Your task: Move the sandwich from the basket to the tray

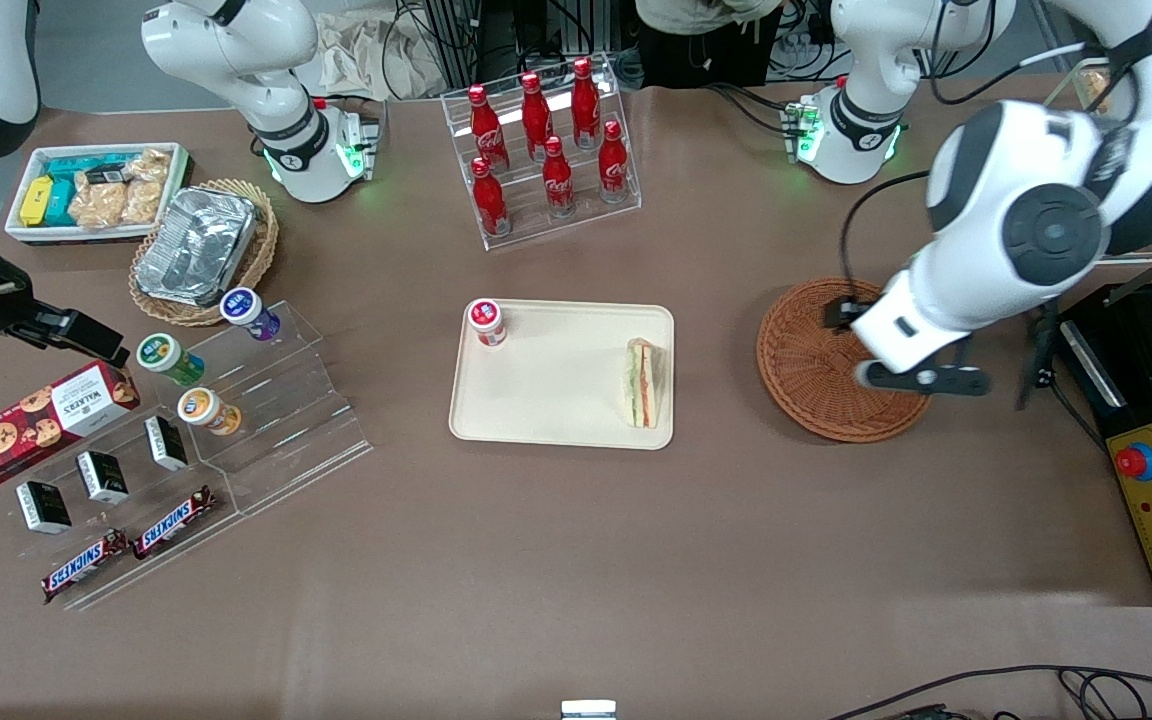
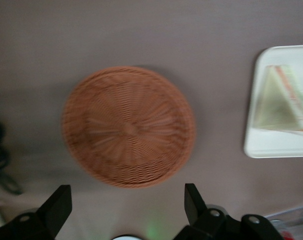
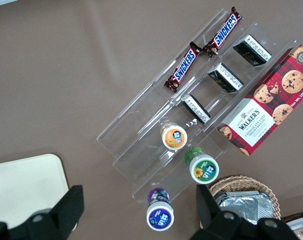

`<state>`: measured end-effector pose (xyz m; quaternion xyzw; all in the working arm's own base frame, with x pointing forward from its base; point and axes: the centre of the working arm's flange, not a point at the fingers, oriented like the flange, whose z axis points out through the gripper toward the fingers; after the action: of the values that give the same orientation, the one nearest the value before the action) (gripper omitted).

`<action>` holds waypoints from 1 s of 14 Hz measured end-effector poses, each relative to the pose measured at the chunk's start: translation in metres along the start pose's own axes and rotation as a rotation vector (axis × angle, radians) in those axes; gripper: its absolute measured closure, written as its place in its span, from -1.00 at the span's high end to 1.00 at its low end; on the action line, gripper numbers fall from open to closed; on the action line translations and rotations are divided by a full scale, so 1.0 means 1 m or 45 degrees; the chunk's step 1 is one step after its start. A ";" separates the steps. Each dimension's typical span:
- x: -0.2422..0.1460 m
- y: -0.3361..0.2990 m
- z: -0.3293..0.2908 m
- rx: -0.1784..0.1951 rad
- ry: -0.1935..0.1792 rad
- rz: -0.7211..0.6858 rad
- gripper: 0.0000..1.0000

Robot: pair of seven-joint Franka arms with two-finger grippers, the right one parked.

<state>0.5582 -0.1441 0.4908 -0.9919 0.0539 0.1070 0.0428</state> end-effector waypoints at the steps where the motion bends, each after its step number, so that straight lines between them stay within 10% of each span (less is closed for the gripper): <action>1: -0.005 -0.013 -0.007 0.039 0.006 -0.019 1.00; 6: -0.026 -0.089 -0.035 -0.030 0.028 -0.128 1.00; 14: -0.032 -0.108 -0.044 0.013 0.034 -0.114 1.00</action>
<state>0.5490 -0.0380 0.5489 -0.9944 0.0104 0.0914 0.0517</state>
